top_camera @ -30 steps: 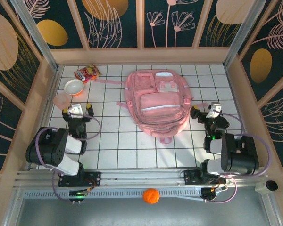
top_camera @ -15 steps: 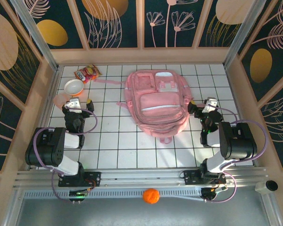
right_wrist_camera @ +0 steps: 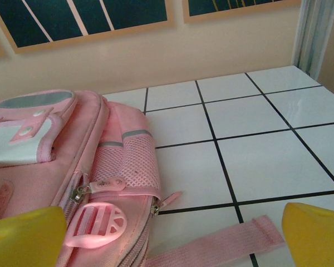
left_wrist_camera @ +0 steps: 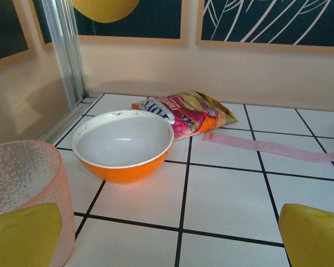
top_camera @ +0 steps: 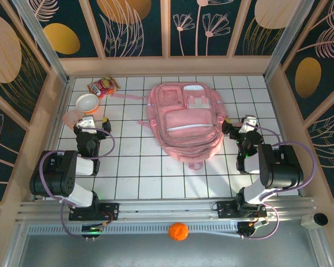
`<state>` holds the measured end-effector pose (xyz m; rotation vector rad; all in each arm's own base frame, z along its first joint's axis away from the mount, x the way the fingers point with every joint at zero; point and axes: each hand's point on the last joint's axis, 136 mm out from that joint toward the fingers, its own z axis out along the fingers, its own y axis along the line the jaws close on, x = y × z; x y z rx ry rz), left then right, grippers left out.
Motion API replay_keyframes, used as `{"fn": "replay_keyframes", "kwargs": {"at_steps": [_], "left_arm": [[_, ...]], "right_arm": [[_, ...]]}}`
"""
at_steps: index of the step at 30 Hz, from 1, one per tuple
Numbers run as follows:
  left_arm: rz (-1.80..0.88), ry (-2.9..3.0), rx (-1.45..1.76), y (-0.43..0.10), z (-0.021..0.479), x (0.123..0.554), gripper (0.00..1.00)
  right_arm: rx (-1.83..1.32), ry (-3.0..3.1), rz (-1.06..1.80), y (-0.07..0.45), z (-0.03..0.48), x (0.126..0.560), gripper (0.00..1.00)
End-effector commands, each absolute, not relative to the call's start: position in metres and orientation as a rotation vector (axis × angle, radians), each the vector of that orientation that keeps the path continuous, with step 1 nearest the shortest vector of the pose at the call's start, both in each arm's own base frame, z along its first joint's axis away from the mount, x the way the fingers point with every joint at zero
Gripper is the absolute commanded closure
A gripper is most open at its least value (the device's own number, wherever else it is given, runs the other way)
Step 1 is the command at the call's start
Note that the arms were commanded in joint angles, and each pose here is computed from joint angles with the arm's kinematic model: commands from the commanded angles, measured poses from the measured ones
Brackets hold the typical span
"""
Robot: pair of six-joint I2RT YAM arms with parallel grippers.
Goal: Pack the student bag
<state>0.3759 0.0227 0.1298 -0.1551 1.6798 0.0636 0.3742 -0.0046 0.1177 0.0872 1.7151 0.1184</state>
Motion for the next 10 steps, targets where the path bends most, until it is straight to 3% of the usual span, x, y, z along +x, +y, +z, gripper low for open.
{"fn": "replay_keyframes", "kwargs": {"at_steps": [1, 10], "left_arm": [[0.035, 1.658, -0.159, 0.0209, 0.1359, 0.3774, 0.01], [0.035, 1.658, -0.159, 0.0210, 0.1357, 0.3771, 0.01]], "right_arm": [[0.094, 1.684, 0.096, -0.0078, 0.1260, 0.3772, 0.01], [0.092, 1.685, 0.096, -0.0076, 0.1257, 0.3770, 0.02]]}}
